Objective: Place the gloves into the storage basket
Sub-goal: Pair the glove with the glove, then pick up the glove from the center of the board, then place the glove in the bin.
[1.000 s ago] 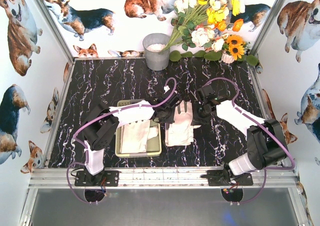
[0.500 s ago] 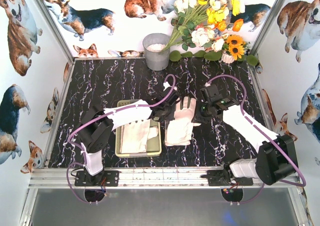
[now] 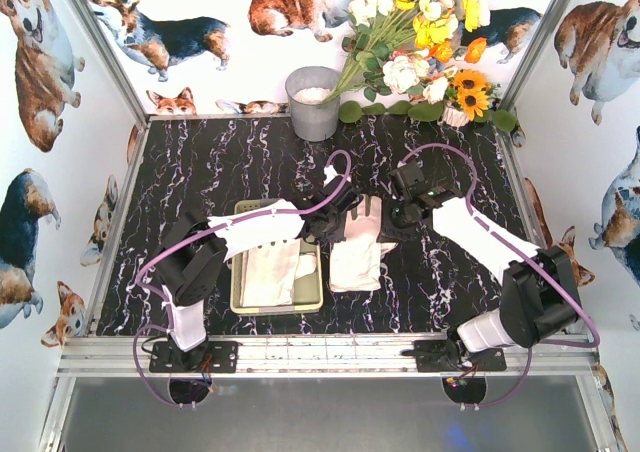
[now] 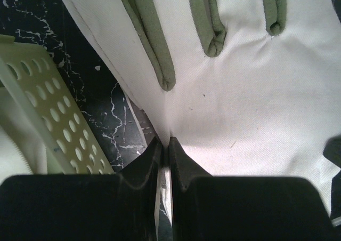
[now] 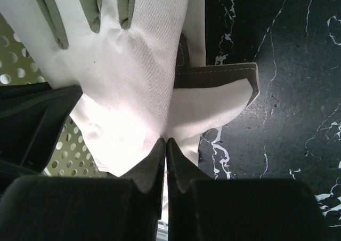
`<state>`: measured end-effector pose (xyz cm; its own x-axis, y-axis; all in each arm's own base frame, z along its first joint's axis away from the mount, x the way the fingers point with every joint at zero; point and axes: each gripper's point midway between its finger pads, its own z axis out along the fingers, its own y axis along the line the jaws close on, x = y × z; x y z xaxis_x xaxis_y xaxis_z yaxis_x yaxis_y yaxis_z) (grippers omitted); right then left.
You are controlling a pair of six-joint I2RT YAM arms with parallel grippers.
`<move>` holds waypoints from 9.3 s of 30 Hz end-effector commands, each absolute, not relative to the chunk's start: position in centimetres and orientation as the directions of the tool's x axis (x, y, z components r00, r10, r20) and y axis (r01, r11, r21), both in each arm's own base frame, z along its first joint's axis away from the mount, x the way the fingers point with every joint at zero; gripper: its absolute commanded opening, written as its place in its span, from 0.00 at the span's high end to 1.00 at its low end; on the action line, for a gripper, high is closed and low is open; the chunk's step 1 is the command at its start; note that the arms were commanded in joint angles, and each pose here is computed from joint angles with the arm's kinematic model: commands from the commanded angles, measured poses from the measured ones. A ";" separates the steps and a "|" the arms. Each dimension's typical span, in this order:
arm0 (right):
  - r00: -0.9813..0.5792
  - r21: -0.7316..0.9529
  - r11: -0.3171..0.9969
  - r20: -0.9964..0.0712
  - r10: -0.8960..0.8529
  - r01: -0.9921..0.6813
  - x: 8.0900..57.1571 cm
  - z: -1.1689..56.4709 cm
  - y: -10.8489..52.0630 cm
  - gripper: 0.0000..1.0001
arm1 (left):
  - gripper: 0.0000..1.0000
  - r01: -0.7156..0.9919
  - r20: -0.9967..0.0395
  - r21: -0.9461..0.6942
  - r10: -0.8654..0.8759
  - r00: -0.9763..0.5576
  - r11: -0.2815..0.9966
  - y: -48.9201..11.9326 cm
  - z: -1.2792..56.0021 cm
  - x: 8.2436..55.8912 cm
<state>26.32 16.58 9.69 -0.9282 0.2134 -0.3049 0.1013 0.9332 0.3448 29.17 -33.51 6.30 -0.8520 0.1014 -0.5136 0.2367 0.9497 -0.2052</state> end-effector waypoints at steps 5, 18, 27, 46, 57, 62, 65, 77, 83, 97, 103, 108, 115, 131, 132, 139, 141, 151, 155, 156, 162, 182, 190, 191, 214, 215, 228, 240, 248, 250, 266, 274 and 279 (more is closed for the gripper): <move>-0.921 0.305 0.948 -0.337 0.197 0.092 27.3 9.3 16.1 1.00 | 1.00 0.220 -0.482 -0.127 0.134 -0.866 0.967 -31.7 4.4 29.3; -0.947 0.290 0.952 -0.265 0.182 0.102 27.5 5.7 16.7 1.00 | 1.00 0.253 -0.441 -0.116 0.179 -0.880 0.960 -31.8 1.8 29.2; -0.946 0.319 0.941 -0.255 0.200 0.113 27.3 6.3 17.2 0.88 | 1.00 0.244 -0.391 -0.062 0.202 -0.898 0.968 -30.7 0.3 28.7; -0.878 0.635 0.748 -0.229 0.421 0.193 26.2 8.6 15.9 0.31 | 0.94 0.274 -0.382 -0.069 0.229 -0.896 0.959 -31.2 0.7 28.6; -0.861 0.682 0.695 -0.193 0.470 0.226 26.5 5.1 16.7 0.33 | 0.94 0.275 -0.378 -0.081 0.226 -0.898 0.958 -31.4 0.7 28.5; -0.886 0.678 0.703 -0.167 0.432 0.215 26.8 3.9 18.1 0.39 | 0.94 0.276 -0.378 -0.086 0.225 -0.898 0.957 -31.5 0.8 28.5; -0.900 0.670 0.711 -0.149 0.410 0.213 26.4 3.1 18.8 0.42 | 0.95 0.277 -0.379 -0.090 0.224 -0.898 0.957 -31.6 0.9 28.6; -0.901 0.646 0.732 -0.157 0.405 0.216 25.6 2.7 18.6 0.97 | 0.94 0.277 -0.372 -0.096 0.224 -0.901 0.956 -31.4 1.0 28.2; -0.884 0.638 0.747 -0.221 0.412 0.188 25.9 5.3 17.7 1.00 | 0.69 0.314 -0.422 -0.065 0.259 -0.869 0.947 -31.6 3.3 29.6; -0.803 0.589 0.802 -0.432 0.411 0.094 24.4 14.9 12.8 1.00 | 0.28 0.379 -0.586 -0.373 0.102 -0.804 0.847 -34.7 16.3 30.3; -0.782 0.651 0.757 -0.501 0.371 -0.058 23.3 20.9 14.1 1.00 | 0.18 0.361 -0.555 -0.594 -0.042 -0.831 0.719 -33.6 20.9 28.8; -0.745 0.713 0.655 -0.574 0.339 -0.250 22.1 27.3 16.1 1.00 | 0.03 0.347 -0.518 -0.757 -0.185 -0.835 0.554 -32.3 25.1 28.2; -0.681 0.756 0.469 -0.636 0.363 -0.456 20.6 35.6 18.3 1.00 | 0.00 0.348 -0.444 -0.865 -0.231 -0.865 0.362 -31.9 29.6 26.4; -0.688 0.777 0.342 -0.628 0.365 -0.528 20.6 39.0 19.8 1.00 | 0.14 0.438 -0.446 -0.894 -0.288 -0.848 0.095 -32.2 38.1 24.3; -0.694 0.777 0.347 -0.627 0.353 -0.526 20.5 38.7 19.9 1.00 | 0.19 0.442 -0.450 -0.892 -0.294 -0.843 0.098 -32.2 38.3 24.3; -0.721 0.774 0.373 -0.623 0.304 -0.512 20.5 37.0 20.8 1.00 | 0.38 0.456 -0.466 -0.883 -0.323 -0.823 0.112 -31.9 39.0 24.6; -0.724 0.773 0.366 -0.624 0.295 -0.518 20.6 37.1 21.2 1.00 | 0.39 0.449 -0.468 -0.883 -0.310 -0.828 0.134 -31.9 38.5 24.6; -0.679 0.761 0.423 -0.639 0.362 -0.491 22.1 37.1 20.9 1.00 | 0.66 0.428 -0.465 -0.885 -0.370 -0.804 0.182 -31.2 37.9 25.3; -0.684 0.770 0.428 -0.627 0.372 -0.474 22.2 36.6 20.8 1.00 | 0.78 0.425 -0.463 -0.887 -0.378 -0.802 0.183 -31.0 37.9 25.3; -0.682 0.769 0.429 -0.628 0.374 -0.474 22.2 36.6 20.8 1.00 | 0.82 0.426 -0.463 -0.886 -0.379 -0.801 0.183 -31.0 37.9 25.3; -0.682 0.769 0.429 -0.629 0.373 -0.474 22.0 36.9 20.7 1.00 | 1.00 0.436 -0.474 -0.880 -0.386 -0.791 0.188 -30.8 38.3 25.2; -0.721 0.863 0.133 -0.483 0.497 -0.487 21.7 40.0 22.9 0.17 | 1.00 0.522 -0.462 -0.851 -0.553 -0.693 0.058 -28.6 48.2 26.0; -0.728 0.855 0.022 -0.454 0.514 -0.518 21.6 43.7 23.4 0.17 | 1.00 0.547 -0.448 -0.836 -0.534 -0.717 -0.034 -28.9 50.3 24.9; -0.727 0.851 0.002 -0.450 0.519 -0.526 21.6 44.3 23.5 0.17 | 1.00 0.553 -0.447 -0.832 -0.528 -0.722 -0.053 -29.0 50.7 24.7; -0.601 0.745 -0.072 -0.474 0.644 -0.663 22.5 51.1 22.9 0.39 | 1.00 0.549 -0.456 -0.832 -0.458 -0.763 -0.085 -29.4 50.9 22.6; -0.596 0.746 -0.069 -0.470 0.651 -0.663 22.6 51.0 22.8 0.43 | 1.00 0.547 -0.456 -0.833 -0.462 -0.761 -0.079 -29.4 50.8 22.7; -0.531 0.740 -0.015 -0.468 0.706 -0.672 23.3 50.5 21.9 0.61 | 1.00 0.520 -0.450 -0.852 -0.429 -0.783 -0.055 -29.8 49.6 22.8; -0.505 0.752 0.183 -0.580 0.639 -0.633 24.1 46.9 22.2 1.00 | 1.00 0.431 -0.433 -0.895 -0.460 -0.775 0.116 -28.8 45.4 24.4; -0.543 0.699 0.536 -0.710 0.448 -0.472 25.3 37.9 24.3 1.00 | 1.00 0.312 -0.509 -0.844 -0.466 -0.724 0.436 -25.8 37.7 25.9; -0.554 0.660 0.605 -0.734 0.393 -0.445 25.2 35.5 25.5 1.00 | 1.00 0.281 -0.536 -0.811 -0.461 -0.707 0.513 -24.7 35.7 26.0; -0.550 0.450 0.773 -0.820 0.158 -0.448 25.3 26.7 35.8 1.00 | 1.00 0.017 -0.598 -0.544 -0.373 -0.710 0.839 -17.3 23.3 24.9; -0.630 0.470 0.771 -0.768 0.117 -0.429 23.8 22.1 40.1 1.00 | 1.00 -0.102 -0.558 -0.369 -0.308 -0.771 0.924 -13.2 17.1 23.4; -0.669 0.491 0.769 -0.735 0.113 -0.409 23.6 19.5 41.6 1.00 | 1.00 -0.145 -0.535 -0.314 -0.301 -0.790 0.938 -11.3 13.9 23.1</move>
